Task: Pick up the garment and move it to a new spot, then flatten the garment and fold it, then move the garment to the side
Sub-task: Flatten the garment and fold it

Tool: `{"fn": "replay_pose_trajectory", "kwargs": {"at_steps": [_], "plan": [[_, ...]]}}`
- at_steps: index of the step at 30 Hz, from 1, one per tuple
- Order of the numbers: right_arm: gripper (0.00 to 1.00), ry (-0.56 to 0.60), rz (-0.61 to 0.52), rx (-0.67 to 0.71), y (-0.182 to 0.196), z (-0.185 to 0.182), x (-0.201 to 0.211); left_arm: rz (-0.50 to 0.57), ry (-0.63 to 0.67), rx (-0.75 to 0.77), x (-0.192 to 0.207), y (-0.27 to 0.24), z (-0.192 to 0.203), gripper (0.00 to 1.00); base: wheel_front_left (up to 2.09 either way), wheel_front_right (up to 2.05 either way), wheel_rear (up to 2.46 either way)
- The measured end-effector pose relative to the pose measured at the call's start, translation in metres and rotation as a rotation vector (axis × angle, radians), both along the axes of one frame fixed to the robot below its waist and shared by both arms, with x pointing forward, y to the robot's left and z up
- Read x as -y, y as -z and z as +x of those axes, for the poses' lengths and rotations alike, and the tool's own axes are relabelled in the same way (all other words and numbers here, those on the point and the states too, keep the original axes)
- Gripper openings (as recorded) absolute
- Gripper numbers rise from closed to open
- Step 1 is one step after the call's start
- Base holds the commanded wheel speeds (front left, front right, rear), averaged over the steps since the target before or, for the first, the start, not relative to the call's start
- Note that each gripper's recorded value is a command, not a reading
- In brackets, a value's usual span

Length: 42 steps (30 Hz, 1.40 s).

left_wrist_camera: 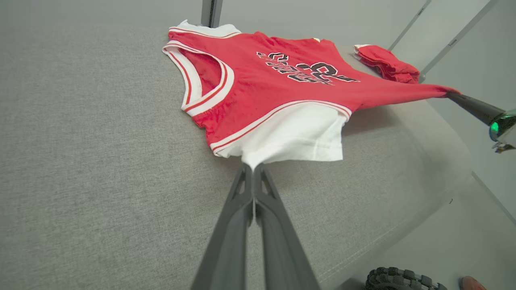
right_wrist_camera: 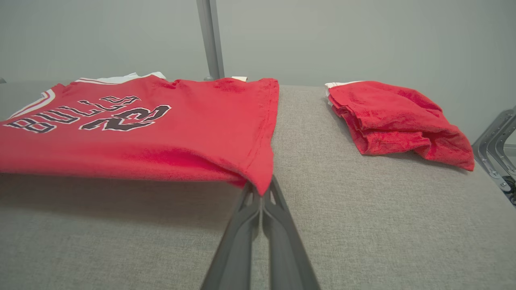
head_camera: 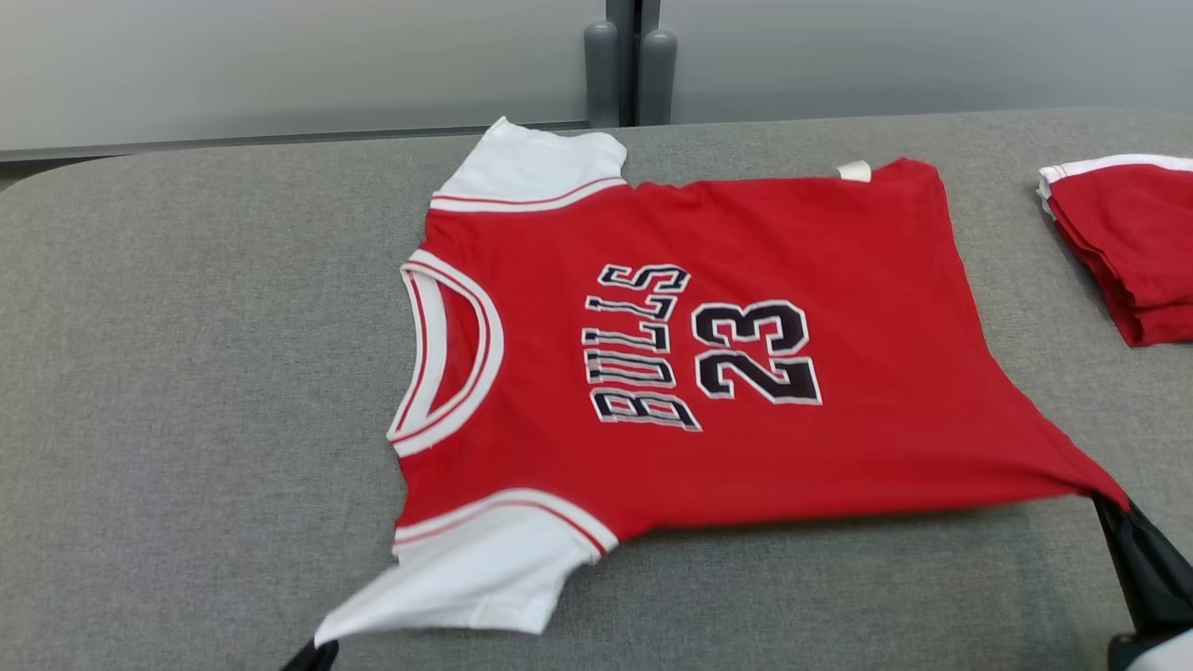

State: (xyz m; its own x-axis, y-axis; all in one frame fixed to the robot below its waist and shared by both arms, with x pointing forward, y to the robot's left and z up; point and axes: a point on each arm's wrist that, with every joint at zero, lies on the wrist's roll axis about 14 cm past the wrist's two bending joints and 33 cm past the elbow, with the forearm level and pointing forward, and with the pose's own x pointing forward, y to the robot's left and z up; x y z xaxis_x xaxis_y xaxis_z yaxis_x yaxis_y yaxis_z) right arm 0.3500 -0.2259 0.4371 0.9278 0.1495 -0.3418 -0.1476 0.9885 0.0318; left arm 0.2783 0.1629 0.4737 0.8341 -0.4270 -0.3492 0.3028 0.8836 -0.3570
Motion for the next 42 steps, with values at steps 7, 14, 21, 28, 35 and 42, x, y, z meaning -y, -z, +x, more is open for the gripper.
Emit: {"fn": "replay_pose_trajectory", "kwargs": {"at_steps": [7, 14, 21, 28, 35, 42], "plan": [[0.0, 0.081, -0.012, -0.077, -0.007, -0.016, 0.017, -0.062, 0.028, -0.02, 0.01, -0.03, 0.001, 0.0, 0.0, 0.0, 0.0], [0.0, 0.109, 0.072, -0.128, 0.004, 0.005, 0.008, -0.064, 0.08, 0.072, 0.019, -0.039, 0.043, 0.0, 0.0, 0.0, 0.0], [0.0, 0.094, 0.066, -0.146, 0.017, 0.042, 0.005, -0.042, 0.126, 0.176, 0.04, -0.036, 0.098, 0.0, 0.0, 0.0, 0.0], [0.0, 0.095, 0.044, -0.113, 0.02, 0.079, 0.011, 0.001, 0.145, 0.248, 0.046, -0.033, 0.144, 0.0, 0.0, 0.0, 0.0], [0.18, 0.056, 0.023, -0.082, 0.029, 0.106, 0.0, 0.027, 0.123, 0.278, 0.04, -0.019, 0.179, 0.0, 0.0, 0.0, 0.0], [1.0, 0.055, 0.014, 0.124, 0.008, 0.121, -0.002, 0.011, 0.069, 0.304, 0.034, -0.005, 0.188, 1.0, 0.0, 0.0, 0.0]]}}
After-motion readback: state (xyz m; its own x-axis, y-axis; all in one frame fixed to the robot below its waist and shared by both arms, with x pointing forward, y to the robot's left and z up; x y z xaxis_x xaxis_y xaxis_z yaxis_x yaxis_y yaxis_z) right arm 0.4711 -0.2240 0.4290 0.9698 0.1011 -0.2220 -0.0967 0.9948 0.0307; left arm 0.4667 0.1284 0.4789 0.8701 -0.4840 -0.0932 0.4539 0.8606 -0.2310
